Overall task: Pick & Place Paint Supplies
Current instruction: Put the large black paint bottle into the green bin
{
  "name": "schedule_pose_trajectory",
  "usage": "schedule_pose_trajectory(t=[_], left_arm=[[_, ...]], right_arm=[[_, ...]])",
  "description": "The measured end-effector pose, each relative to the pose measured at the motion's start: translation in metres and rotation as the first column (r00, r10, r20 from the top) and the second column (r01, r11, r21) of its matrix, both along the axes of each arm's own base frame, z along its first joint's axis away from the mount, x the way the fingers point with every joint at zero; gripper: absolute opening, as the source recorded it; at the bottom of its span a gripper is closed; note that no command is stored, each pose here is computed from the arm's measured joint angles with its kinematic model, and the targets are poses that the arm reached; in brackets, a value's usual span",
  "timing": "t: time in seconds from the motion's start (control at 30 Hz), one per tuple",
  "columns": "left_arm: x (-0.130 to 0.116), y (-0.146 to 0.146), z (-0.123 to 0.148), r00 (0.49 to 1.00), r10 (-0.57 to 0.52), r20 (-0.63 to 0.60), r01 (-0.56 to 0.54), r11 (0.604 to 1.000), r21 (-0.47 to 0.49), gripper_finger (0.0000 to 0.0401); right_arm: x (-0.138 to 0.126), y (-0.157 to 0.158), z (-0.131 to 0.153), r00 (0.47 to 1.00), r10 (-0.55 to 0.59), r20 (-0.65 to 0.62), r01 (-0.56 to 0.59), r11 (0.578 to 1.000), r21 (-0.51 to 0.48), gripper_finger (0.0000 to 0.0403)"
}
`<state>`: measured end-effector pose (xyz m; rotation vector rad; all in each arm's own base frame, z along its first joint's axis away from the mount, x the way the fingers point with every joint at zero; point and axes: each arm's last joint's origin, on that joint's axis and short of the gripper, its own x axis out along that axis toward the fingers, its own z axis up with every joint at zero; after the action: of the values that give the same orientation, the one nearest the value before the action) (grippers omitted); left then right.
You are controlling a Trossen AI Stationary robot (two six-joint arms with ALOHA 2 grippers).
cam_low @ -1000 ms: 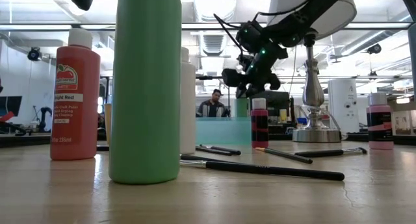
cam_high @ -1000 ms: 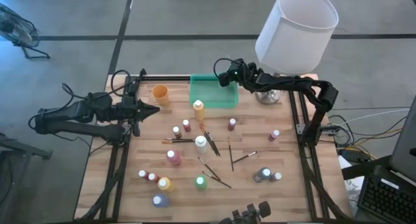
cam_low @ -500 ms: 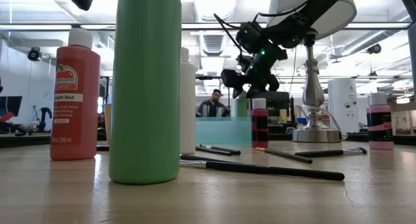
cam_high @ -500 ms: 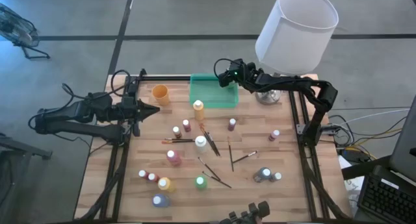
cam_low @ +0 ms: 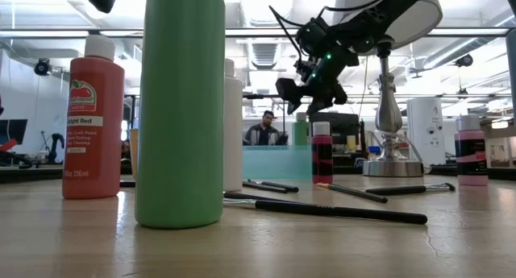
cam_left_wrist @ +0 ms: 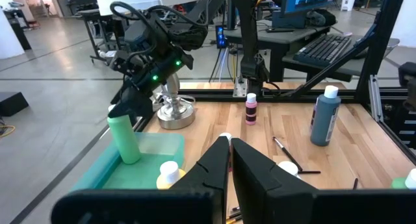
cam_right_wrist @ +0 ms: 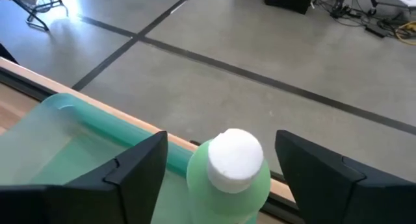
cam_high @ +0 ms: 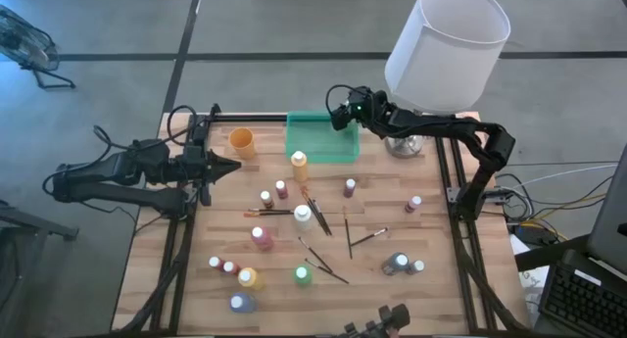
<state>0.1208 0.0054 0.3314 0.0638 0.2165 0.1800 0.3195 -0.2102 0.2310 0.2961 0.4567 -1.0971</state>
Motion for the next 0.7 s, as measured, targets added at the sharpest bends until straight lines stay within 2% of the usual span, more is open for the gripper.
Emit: schedule_pose_trajectory(t=[0.23,0.43,0.7], left_arm=[[0.000,0.000,0.000,1.000,0.000,0.000,0.000,1.000,0.000,0.0023],[0.000,0.000,0.000,1.000,0.000,0.000,0.000,1.000,0.000,0.0023],[0.000,0.000,0.000,1.000,0.000,0.000,0.000,1.000,0.000,0.0023]], right_arm=[[0.004,0.005,0.003,1.000,0.020,-0.004,-0.020,1.000,-0.020,0.0270],[0.009,0.010,0.011,0.998,-0.008,-0.063,0.001,0.995,-0.101,0.0242],[0.026,0.030,0.029,0.993,0.058,-0.101,-0.075,0.983,-0.170,0.0216]])
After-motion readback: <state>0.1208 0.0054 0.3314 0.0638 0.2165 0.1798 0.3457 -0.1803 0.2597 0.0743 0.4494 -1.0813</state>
